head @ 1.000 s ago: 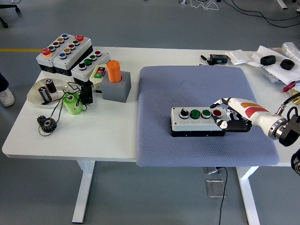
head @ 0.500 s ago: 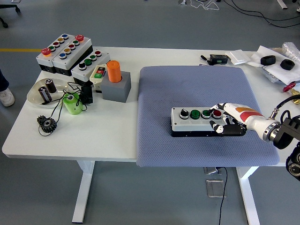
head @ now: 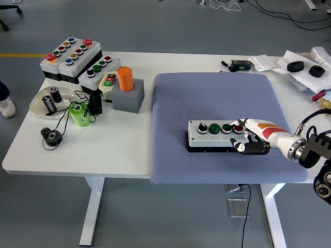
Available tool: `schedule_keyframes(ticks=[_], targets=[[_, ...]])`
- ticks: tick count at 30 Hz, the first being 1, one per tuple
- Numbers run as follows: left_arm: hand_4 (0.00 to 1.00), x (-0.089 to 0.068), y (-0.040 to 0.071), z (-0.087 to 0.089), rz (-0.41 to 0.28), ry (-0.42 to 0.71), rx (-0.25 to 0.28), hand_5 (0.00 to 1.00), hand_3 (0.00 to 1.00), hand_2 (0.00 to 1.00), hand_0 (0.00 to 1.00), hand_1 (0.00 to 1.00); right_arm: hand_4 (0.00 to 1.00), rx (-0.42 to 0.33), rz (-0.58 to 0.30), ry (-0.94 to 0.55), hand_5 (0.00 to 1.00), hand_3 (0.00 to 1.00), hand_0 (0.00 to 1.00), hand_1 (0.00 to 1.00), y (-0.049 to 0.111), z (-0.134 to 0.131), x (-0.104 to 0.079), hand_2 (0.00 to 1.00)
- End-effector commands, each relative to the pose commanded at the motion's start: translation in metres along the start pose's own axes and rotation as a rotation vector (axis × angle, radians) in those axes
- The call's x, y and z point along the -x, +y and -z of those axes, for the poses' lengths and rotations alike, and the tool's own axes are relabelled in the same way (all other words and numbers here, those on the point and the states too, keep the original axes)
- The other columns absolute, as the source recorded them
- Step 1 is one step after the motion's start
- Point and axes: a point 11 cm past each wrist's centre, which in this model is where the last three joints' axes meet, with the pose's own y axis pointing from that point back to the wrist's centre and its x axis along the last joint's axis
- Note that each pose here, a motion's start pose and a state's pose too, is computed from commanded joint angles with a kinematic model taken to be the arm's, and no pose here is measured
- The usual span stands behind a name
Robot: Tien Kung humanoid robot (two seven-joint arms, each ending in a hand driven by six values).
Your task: Pick up the button,place it on the desk,press the button,press the button
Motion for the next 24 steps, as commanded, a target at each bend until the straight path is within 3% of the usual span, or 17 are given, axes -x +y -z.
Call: schedule_keyframes(ticks=[6,11,12,17,18,21,23,24], targets=[[0.317,0.000,0.000,0.000,0.000,-0.001,0.000,0.998,0.499,0.700,0.644,0.699,0.536,-0.022,-0.066,-0.032,0.514,0.748,0.177,0.002,0.006,0.004,-0.024,0.118],[0.317,0.000,0.000,0.000,0.000,0.000,0.001,0.998,0.499,0.700,0.644,0.699,0.536,-0.064,-0.168,-0.191,0.514,0.748,0.177,0.002,0.017,0.001,-0.058,0.118],[0.317,0.000,0.000,0.000,0.000,0.001,0.001,0.998,0.500,0.700,0.644,0.699,0.562,-0.068,-0.182,-0.227,0.526,0.809,0.403,0.310,0.019,-0.002,-0.064,0.428],[0.317,0.000,0.000,-0.001,-0.001,0.007,0.001,0.998,0.500,0.700,0.644,0.699,0.562,-0.114,-0.336,-0.455,0.526,0.809,0.403,0.310,0.028,-0.031,-0.108,0.428],[0.318,0.000,0.000,0.000,-0.001,0.009,0.001,0.998,0.500,0.700,0.644,0.700,0.580,-0.117,-0.369,-0.507,0.535,0.836,0.770,0.716,0.030,-0.039,-0.116,0.802],[0.318,0.000,0.000,0.000,-0.002,0.013,0.002,0.998,0.500,0.700,0.644,0.700,0.580,-0.110,-0.486,-0.653,0.535,0.836,0.770,0.716,0.040,-0.073,-0.140,0.802],[0.318,0.000,0.000,0.000,-0.002,0.015,0.002,0.998,0.500,0.700,0.644,0.700,0.580,-0.101,-0.536,-0.735,0.535,0.836,0.770,0.716,0.045,-0.090,-0.147,0.802],[0.318,-0.001,0.000,0.000,-0.003,0.017,0.002,0.998,0.500,0.700,0.644,0.701,0.589,-0.093,-0.579,-0.782,0.559,0.847,0.845,0.799,0.050,-0.102,-0.152,0.874]])
